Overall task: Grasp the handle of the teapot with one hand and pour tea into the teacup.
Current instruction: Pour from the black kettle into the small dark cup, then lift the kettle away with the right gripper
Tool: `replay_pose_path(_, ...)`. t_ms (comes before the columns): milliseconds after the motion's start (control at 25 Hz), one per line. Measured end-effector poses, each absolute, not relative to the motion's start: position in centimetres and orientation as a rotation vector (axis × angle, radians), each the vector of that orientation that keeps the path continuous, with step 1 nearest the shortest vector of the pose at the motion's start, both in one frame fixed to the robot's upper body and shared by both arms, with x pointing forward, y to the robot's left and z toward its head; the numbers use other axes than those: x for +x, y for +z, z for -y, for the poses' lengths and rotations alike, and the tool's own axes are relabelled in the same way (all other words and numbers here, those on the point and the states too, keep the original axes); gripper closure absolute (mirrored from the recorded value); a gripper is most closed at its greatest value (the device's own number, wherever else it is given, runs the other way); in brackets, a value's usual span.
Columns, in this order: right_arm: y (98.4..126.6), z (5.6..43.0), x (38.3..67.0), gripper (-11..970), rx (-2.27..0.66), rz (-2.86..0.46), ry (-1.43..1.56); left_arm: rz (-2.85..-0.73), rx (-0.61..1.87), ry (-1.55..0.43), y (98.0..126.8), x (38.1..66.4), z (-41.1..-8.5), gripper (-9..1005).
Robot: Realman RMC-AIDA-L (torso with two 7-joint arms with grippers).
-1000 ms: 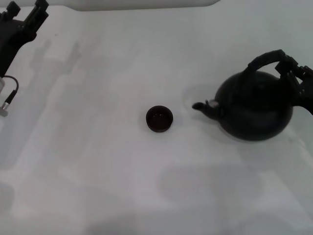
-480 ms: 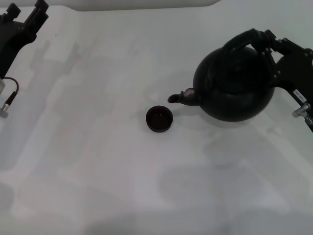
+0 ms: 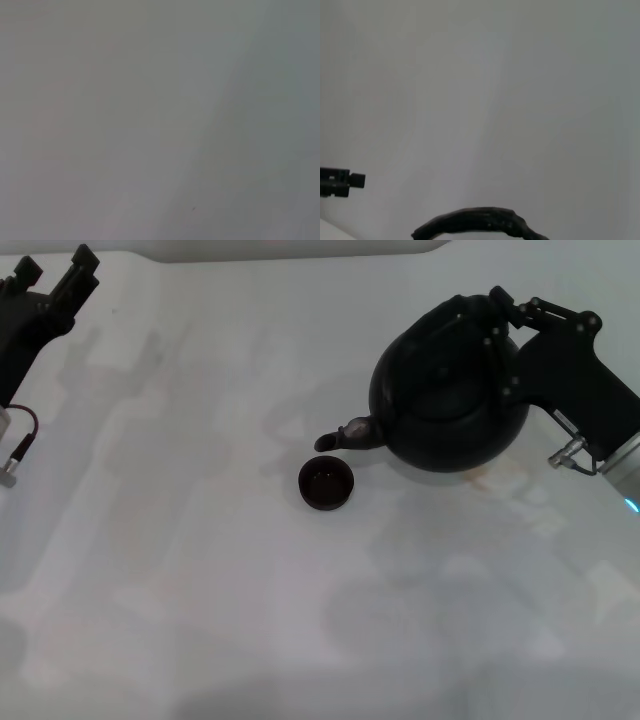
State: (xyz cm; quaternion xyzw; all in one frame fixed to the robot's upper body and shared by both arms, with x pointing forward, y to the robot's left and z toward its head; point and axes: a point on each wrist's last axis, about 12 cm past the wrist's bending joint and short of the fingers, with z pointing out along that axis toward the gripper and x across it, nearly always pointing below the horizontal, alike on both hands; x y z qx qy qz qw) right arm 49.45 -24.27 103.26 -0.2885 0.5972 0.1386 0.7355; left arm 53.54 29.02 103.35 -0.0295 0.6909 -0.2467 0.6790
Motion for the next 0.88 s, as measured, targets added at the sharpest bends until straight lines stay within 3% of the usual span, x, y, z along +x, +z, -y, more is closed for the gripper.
replay_pose_path(880,103.5,23.0,49.7,832,-0.904,-1.140,0.038,-1.556,-0.067,-0.551,103.3,53.5,-29.1,116)
